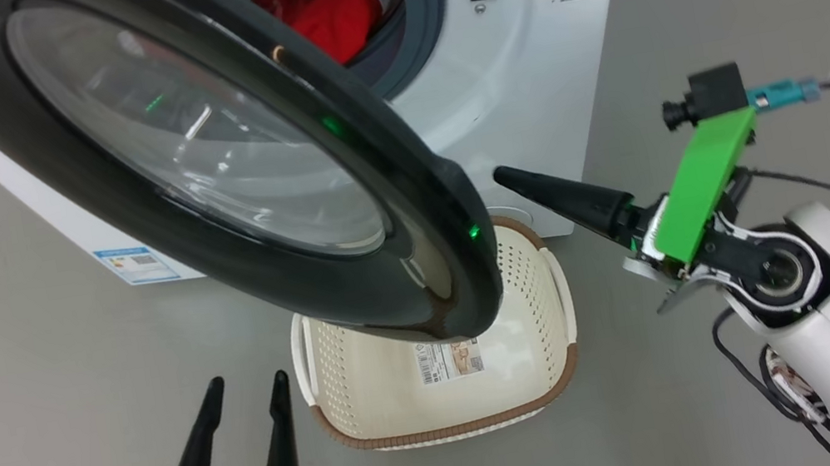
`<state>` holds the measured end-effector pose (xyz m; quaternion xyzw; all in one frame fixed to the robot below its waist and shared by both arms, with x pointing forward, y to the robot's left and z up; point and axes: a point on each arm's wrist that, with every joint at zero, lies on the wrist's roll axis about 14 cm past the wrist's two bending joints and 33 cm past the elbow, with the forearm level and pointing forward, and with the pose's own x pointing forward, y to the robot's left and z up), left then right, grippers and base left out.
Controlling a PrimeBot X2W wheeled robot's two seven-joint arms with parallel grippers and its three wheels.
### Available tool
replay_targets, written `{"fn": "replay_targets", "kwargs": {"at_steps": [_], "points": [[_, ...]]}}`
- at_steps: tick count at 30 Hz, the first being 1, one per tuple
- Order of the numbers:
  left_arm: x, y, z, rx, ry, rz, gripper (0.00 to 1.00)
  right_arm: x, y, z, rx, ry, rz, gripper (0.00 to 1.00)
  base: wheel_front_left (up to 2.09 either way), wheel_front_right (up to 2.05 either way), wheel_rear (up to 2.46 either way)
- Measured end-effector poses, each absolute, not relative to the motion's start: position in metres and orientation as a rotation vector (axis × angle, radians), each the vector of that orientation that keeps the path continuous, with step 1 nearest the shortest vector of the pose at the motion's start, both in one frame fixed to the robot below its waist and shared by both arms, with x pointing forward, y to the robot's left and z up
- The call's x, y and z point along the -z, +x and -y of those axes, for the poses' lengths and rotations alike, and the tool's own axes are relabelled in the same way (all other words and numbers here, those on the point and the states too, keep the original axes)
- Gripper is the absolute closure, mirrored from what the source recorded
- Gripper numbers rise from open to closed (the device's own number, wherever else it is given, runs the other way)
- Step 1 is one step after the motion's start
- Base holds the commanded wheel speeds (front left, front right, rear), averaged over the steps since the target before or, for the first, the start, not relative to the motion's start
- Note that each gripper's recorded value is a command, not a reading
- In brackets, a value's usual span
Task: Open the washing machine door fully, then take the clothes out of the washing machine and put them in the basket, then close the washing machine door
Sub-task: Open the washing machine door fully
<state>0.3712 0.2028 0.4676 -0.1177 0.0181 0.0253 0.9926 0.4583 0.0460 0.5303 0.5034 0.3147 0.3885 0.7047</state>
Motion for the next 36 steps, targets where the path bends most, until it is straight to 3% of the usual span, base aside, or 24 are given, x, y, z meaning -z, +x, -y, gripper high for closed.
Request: {"fn": "replay_targets", "kwargs": {"at_steps": [18, 27, 36], "points": [[-0.467, 0.365, -0.206, -0.059, -0.231, -0.034, 0.00, -0.459, 0.428, 0.041, -0.485, 1.127, -0.625, 0.00, 0.00, 0.00, 0.00], [-0.465, 0.364, -0.204, -0.055, -0.231, -0.040, 0.00, -0.428, 0.412, 0.081, -0.322, 0.996, -0.545, 0.00, 0.00, 0.00, 0.00], [-0.464, 0.366, -0.201, -0.046, -0.227, -0.045, 0.00, -0.424, 0.409, 0.098, -0.283, 0.811, -0.401, 0.00, 0.00, 0.00, 0.00]]}}
